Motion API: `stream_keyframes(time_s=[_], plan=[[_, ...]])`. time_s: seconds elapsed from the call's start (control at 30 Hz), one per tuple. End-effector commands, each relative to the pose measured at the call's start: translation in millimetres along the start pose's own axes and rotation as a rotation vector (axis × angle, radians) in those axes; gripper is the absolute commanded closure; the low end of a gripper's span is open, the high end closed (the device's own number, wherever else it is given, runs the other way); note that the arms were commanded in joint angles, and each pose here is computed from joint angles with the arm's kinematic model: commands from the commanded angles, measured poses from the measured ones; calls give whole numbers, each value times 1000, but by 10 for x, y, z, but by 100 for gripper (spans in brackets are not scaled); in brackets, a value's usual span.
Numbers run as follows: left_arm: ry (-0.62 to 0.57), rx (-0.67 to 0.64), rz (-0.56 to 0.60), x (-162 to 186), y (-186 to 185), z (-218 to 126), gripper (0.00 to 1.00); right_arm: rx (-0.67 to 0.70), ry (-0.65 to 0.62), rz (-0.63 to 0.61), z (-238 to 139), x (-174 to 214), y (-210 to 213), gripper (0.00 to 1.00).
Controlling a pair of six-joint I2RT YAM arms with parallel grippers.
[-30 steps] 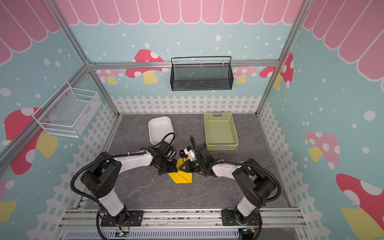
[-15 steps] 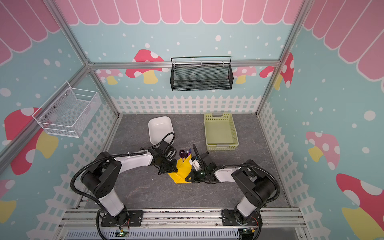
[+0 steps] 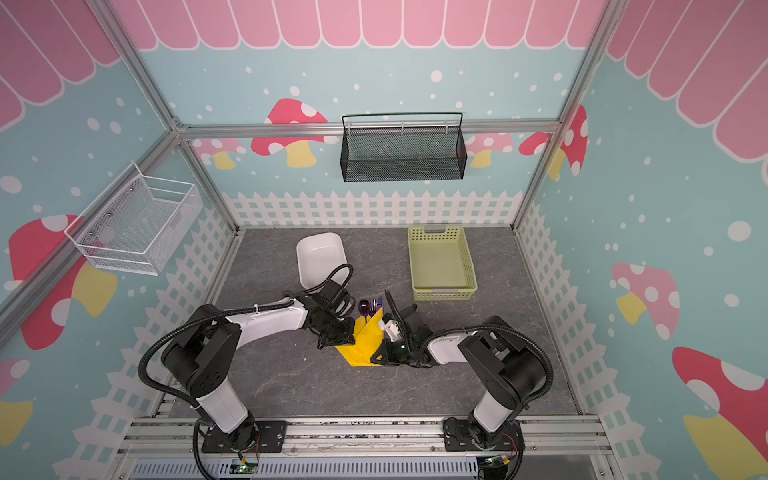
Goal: Place the utensils on the paper napkin and roll it up
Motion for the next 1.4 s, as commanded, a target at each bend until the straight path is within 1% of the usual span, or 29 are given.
stream_keyframes(time_s=[0.0, 0.13, 0.3, 0.4, 0.7, 0.8, 1.0, 1.2, 1.37], plan=[[-37, 18, 34, -12, -187, -126, 100, 25, 15, 17, 40, 75, -73, 93], [-43, 4, 52, -20, -291, -55, 100, 21, 16, 19, 45, 75, -73, 93], [-22, -16, 50, -43, -277, 106, 100, 19, 10, 18, 37, 64, -59, 93], [-28, -42, 51, -64, -234, 171, 100, 18, 11, 18, 37, 65, -59, 93], [13, -90, 48, -20, -74, 342, 100, 11, 9, 16, 28, 54, -40, 93], [19, -105, 47, 4, -26, 365, 100, -2, -7, -4, -5, 18, 15, 93], [20, -112, 46, 17, 9, 366, 100, -18, -82, -54, -186, -33, 178, 92], [19, -112, 47, 16, 7, 363, 100, -20, -66, -29, -229, 126, 134, 92], [15, -126, 47, 17, 32, 363, 100, 17, -77, 2, -247, 204, 60, 93]])
Point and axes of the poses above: each gripper's point midway between its finger pads, its own z axis out along the fingers, its own y axis along the line the jaws close on, x = y × z, the point moved 7 cm from there along -z, back along the fingers, and after that the axes turned 9 degrees about -z, right-handed, at the moved point
